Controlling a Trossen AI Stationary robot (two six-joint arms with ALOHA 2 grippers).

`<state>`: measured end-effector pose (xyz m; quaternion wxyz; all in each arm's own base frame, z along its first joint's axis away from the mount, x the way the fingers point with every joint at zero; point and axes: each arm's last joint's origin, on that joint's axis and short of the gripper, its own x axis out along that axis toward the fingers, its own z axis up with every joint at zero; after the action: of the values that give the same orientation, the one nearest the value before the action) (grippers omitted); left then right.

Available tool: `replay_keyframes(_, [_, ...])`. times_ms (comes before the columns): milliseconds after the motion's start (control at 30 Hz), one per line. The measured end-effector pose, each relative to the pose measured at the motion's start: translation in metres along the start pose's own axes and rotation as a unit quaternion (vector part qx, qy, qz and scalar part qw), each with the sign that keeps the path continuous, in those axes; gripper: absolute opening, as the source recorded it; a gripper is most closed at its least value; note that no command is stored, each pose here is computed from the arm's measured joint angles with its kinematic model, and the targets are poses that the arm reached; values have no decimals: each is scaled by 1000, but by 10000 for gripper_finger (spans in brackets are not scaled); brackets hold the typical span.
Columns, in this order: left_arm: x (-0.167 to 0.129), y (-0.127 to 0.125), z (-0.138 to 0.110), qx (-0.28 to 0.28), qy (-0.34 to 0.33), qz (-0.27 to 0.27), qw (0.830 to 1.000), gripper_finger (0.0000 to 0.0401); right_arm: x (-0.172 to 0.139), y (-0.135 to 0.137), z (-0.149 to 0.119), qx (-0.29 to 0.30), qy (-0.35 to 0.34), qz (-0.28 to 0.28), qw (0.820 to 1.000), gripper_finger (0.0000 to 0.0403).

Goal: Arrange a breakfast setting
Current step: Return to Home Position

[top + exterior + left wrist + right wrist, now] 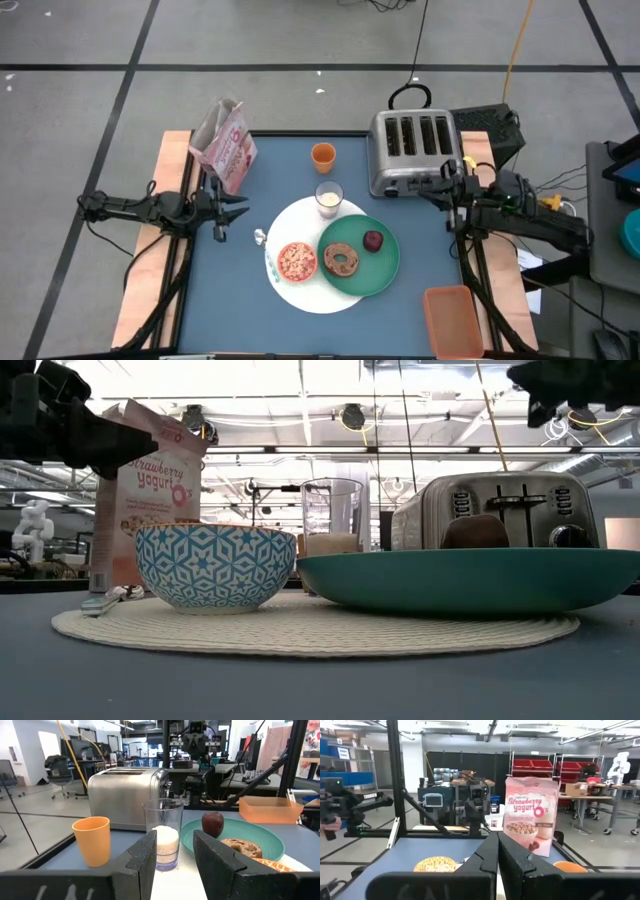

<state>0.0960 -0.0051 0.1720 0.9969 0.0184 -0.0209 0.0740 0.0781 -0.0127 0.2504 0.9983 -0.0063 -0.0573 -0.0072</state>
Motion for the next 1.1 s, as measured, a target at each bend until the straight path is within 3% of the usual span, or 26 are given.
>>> replay_keyframes(433, [0,0,0,-12,1,0,1000,136,0,-2,-38,11,16,-33,999,4])
replay_keyframes(767, [0,0,0,-23,1,0,1000,136,7,-5,-63,7,-31,-40,999,4])
replay_keyframes(1100, [0,0,0,-28,1,0,1000,136,7,-6,-62,10,-59,-64,996,4])
